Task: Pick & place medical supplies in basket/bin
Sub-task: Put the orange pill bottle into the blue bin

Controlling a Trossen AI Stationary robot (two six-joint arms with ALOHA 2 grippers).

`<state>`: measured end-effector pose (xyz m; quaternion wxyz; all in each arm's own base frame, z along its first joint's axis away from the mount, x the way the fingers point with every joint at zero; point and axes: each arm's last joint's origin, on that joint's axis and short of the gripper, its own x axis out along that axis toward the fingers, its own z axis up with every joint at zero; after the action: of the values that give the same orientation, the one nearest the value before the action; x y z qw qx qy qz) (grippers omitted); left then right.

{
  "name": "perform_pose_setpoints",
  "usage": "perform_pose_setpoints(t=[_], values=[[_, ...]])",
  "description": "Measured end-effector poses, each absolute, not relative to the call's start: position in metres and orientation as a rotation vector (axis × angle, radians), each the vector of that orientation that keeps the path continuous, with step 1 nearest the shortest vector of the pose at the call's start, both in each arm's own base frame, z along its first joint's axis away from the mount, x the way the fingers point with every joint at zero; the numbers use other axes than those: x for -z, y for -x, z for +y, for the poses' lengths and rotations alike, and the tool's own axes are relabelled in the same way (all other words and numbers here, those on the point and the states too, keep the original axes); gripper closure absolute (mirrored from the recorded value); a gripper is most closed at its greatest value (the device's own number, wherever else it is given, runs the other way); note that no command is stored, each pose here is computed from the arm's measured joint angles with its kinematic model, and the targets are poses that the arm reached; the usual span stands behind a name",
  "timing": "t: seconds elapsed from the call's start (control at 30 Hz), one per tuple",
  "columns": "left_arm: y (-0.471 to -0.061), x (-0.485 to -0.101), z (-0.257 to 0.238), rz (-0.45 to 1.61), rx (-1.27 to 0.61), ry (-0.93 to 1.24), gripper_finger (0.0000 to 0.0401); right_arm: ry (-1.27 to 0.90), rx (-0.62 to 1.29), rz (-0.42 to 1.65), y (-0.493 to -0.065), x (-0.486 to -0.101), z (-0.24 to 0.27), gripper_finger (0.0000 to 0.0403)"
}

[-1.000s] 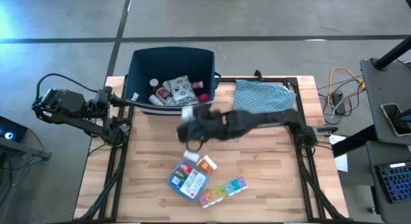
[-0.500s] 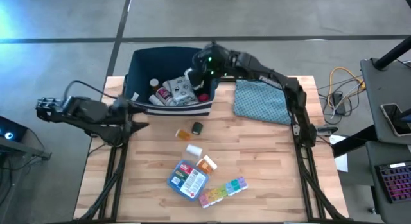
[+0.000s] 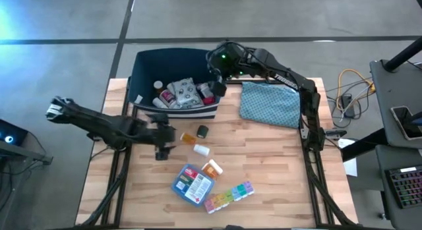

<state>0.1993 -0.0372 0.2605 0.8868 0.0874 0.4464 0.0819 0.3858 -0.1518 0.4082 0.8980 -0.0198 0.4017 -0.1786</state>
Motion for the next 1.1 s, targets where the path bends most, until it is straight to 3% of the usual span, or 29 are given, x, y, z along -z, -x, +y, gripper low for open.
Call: perform_pose_setpoints(t=[0.23,0.43,0.83,1.1], values=[[-0.25,-0.221,-0.016,1.067,-0.096,-0.24,0.0082,0.037,0.317,0.819,-0.362,-0.422,-0.149,0.0044],[-0.275,-0.2,-0.002,1.126,0.037,-0.308,0.0082,0.028,0.382,0.811,-0.329,-0.428,-0.151,0.0044],[-0.286,-0.176,0.0,1.203,0.144,-0.35,0.0084,-0.009,0.447,0.709,-0.289,-0.413,-0.145,0.0044],[-0.291,-0.153,0.013,1.294,0.122,-0.316,0.0128,-0.084,0.479,0.656,-0.283,-0.407,-0.142,0.0044]])
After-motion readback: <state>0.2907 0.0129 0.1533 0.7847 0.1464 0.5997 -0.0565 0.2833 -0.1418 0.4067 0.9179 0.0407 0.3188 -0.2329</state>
